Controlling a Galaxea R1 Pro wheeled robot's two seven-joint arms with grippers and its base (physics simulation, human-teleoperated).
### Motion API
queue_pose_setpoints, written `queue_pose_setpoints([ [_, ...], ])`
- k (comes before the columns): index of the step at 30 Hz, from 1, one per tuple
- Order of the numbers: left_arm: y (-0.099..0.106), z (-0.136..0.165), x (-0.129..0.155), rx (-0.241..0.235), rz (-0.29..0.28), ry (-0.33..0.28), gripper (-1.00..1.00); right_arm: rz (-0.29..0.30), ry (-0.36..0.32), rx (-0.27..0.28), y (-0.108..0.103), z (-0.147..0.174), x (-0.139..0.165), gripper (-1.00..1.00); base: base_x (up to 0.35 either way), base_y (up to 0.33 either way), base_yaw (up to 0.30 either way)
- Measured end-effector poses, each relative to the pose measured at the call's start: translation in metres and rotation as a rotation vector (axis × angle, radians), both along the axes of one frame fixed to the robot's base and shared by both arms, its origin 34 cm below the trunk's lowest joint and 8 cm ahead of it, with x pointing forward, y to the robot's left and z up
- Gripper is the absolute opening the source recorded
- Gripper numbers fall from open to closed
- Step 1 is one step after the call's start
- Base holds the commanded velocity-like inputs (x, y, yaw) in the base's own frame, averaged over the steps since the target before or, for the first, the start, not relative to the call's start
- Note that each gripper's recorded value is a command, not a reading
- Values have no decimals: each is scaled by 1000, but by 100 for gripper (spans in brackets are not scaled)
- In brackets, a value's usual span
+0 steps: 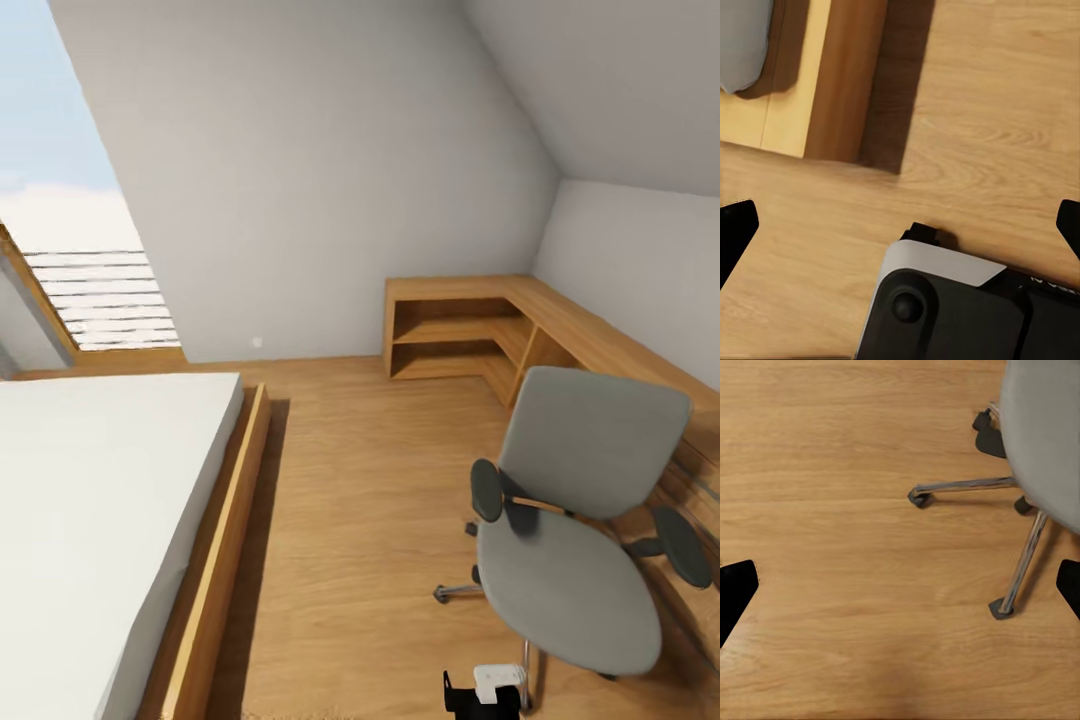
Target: In the bedroom, organize the workspace by keeping the computer under the desk, ensuring the monitor is on the desk, placing the keyboard on the desk next to the monitor, placing the mouse on the desk next to the keyboard, moving the folder from the swivel chair onto the desk next to the mouse, stacking the notebook on top of the folder with the pen on top of the notebook, and positioning the swivel chair next to the desk.
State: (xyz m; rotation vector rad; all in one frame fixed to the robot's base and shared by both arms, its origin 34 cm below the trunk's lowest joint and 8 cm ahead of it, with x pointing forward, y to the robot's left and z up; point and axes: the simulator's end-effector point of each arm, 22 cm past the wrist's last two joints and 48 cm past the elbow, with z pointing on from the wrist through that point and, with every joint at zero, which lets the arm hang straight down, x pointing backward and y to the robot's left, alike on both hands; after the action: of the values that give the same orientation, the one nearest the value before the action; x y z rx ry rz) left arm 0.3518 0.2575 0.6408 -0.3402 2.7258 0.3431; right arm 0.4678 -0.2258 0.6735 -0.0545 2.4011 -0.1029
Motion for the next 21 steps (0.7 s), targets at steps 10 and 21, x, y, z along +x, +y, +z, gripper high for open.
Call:
queue_pose_setpoints([
  [10,0,2,3,0,1,-9,100,5,-41,-1,-2,8,7,100,0,0,147],
  [21,0,5,8,0,-2,-23,100,1,-71,0,-3,15,14,100,1,0,9],
])
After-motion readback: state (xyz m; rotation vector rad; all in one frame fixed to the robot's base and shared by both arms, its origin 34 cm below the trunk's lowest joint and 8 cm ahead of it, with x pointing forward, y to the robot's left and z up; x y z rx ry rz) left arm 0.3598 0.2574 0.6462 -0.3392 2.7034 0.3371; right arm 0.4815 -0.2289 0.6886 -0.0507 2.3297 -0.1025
